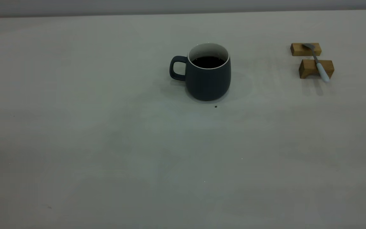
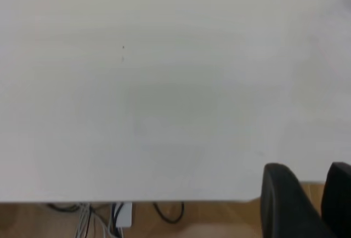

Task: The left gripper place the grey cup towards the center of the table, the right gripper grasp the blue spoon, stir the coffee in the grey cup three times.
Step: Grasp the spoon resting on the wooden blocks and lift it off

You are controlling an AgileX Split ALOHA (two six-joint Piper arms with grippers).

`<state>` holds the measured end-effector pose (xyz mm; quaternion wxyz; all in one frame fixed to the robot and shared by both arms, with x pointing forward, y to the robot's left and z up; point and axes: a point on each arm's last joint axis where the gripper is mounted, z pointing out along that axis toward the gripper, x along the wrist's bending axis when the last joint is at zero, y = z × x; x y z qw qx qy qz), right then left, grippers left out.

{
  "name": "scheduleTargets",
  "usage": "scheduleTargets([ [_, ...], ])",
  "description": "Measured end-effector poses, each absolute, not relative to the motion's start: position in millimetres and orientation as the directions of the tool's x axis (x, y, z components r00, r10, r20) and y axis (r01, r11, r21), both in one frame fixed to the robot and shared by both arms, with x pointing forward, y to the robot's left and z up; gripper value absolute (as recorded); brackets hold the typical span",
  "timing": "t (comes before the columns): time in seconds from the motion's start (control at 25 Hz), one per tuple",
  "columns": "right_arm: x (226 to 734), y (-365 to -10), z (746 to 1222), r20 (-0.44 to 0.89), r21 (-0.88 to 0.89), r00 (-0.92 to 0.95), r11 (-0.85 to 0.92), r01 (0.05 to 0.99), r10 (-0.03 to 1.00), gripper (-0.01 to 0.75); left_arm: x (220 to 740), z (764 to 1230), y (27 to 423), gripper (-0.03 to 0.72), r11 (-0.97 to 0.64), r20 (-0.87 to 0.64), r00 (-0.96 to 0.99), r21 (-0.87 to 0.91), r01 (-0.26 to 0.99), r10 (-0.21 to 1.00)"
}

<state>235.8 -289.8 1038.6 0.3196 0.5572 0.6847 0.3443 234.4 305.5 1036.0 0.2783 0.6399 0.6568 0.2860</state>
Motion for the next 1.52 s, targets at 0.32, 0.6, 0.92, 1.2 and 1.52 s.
scheduleTargets([
  [0.32,235.8,-289.8,1038.6,-0.054,0.828,-0.175,0.142,0.543,0.983,0.240,222.8,1033.1,306.1,0.243,-0.015,0.025,-0.006,0.782,0.624,1.000],
  [0.6,235.8,-289.8,1038.6,-0.054,0.828,-0.175,0.142,0.543,0.983,0.240,222.5,1033.0,305.8,0.243,-0.015,0.025,-0.007,0.781,0.624,1.000],
  [0.92,235.8,-289.8,1038.6,-0.054,0.828,-0.175,0.142,0.543,0.983,0.240,222.5,1033.0,305.8,0.243,-0.015,0.025,-0.007,0.781,0.624,1.000],
  [1.2,235.8,-289.8,1038.6,-0.054,0.828,-0.175,0.142,0.543,0.983,0.240,222.5,1033.0,305.8,0.243,-0.016,0.026,-0.006,0.781,0.624,1.000],
  [1.52,235.8,-289.7,1038.6,-0.050,0.828,-0.173,0.138,0.544,0.984,0.240,222.5,1033.0,305.8,0.243,-0.016,0.025,-0.006,0.781,0.624,1.000],
])
